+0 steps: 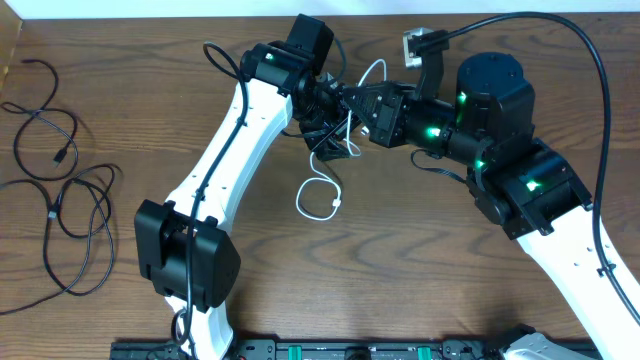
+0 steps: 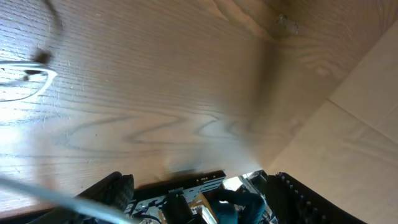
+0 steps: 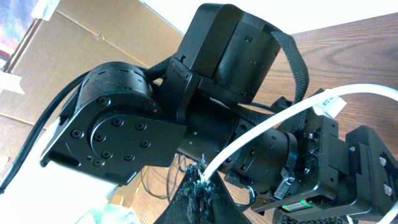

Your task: Untangle cables

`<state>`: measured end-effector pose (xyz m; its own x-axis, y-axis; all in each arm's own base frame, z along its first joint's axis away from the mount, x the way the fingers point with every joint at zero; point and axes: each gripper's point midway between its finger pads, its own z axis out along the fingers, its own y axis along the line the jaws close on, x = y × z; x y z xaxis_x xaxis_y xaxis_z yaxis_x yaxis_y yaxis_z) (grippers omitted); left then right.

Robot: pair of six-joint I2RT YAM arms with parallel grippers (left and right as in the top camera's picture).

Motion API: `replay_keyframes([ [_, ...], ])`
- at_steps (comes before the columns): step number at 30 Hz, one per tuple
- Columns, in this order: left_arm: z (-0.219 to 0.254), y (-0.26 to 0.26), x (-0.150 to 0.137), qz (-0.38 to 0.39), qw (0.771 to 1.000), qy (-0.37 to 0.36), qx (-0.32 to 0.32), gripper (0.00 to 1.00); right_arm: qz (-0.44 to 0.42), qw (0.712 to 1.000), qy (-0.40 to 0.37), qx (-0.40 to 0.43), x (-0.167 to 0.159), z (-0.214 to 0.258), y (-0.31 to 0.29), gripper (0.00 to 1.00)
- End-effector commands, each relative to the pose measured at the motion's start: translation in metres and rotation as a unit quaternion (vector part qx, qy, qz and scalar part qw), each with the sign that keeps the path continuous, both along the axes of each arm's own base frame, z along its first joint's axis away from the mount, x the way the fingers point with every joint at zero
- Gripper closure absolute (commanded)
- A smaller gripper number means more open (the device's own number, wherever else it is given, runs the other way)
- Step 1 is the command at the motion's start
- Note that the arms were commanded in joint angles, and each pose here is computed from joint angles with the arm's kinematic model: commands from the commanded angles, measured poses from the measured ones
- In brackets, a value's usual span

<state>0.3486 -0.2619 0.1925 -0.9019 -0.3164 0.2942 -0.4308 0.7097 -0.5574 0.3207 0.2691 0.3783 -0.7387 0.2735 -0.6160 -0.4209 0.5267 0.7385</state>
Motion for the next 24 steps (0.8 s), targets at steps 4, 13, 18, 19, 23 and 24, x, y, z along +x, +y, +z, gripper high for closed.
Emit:
replay_keyframes([
  [4,-0.0046,-0.0015,-0.0023,-0.002,1.000,0.011,0.000,0.27,-0.018,0.999,-0.016,-0.023,0.0056,-0.0030,-0.0036,0.99],
  [13,-0.0045,-0.0015,-0.0022,-0.001,1.000,0.011,-0.001,0.35,-0.018,0.999,-0.015,-0.023,0.0054,-0.0032,-0.0035,0.99],
  [18,-0.0045,-0.0016,-0.0022,0.001,1.000,0.013,-0.001,0.35,-0.015,1.000,-0.018,-0.020,0.0049,-0.0014,-0.0025,0.99],
  [19,-0.0045,-0.0016,-0.0022,0.002,1.000,0.014,0.000,0.36,-0.015,1.000,-0.018,-0.020,0.0050,-0.0013,-0.0025,0.99],
  [23,-0.0045,-0.0016,-0.0021,0.010,1.000,0.020,0.000,0.38,-0.012,1.000,-0.018,-0.019,0.0034,-0.0012,-0.0005,0.99],
  [24,-0.0044,-0.0017,-0.0020,0.010,1.000,0.020,0.000,0.39,-0.011,1.000,-0.018,-0.019,0.0030,-0.0012,0.0000,0.99],
])
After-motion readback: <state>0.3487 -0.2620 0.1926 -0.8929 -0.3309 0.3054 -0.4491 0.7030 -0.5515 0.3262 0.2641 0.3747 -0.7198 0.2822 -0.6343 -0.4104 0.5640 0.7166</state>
